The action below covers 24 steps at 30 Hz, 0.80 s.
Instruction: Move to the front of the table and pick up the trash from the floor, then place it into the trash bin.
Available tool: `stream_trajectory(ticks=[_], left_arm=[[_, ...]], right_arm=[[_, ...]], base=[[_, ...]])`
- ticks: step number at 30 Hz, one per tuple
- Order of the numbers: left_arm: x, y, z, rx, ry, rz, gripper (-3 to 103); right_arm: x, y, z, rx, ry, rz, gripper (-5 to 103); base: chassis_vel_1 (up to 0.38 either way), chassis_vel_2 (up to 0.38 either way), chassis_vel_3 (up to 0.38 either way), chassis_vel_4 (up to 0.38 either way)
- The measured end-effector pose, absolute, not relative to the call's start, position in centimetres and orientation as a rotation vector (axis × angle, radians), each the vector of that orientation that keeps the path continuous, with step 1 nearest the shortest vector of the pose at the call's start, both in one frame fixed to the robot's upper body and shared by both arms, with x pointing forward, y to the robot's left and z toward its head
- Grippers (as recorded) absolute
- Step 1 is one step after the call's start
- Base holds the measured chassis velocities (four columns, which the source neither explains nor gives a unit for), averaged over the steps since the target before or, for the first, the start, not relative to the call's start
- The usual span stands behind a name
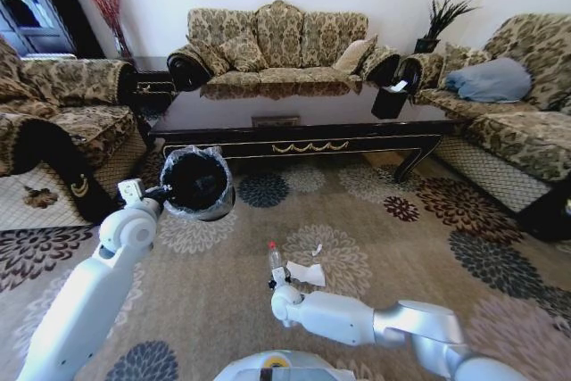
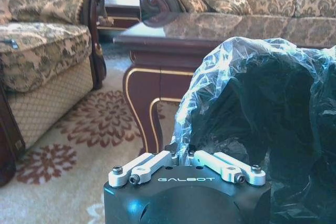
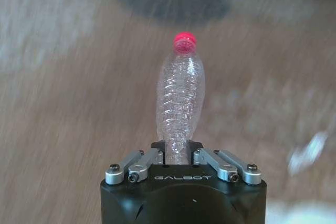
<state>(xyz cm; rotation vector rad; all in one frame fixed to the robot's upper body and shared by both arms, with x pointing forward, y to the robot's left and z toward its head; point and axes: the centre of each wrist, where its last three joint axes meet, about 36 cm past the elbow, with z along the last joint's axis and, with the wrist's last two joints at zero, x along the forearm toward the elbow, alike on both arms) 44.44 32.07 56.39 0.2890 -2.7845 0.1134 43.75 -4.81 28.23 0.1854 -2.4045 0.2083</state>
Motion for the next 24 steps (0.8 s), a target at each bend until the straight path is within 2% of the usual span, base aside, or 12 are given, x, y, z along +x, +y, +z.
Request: stream_trajectory(ticks=[8,13,20,24], left_arm=[[44.1,30.4,54.1,0.228,-2.718,0.125,1],[44.0,29.8,53.4,0.198,-2.694,0.14,1],[45.0,29.1,52.9,0.152,-2.665,0.175,1],[46.2,28.4,52.3,0.118,-2.64,0.215,1]], right_arm=[[51.9,-10.6,37.2,0.105,-2.754,0.159,19],[54.7,-12.7,41.7,0.171,-2.979,0.09,19],[57.2,-12.3,46.1,0.375,-3.178,-0.058,19],[57.5,-10.2,48.2,0.492,-3.214,-0.182,19]], base=[[0.0,0.0,0.0,0.0],[0.0,0.0,0.0,0.0],[0.0,0.0,0.0,0.0],[0.0,0.0,0.0,0.0]])
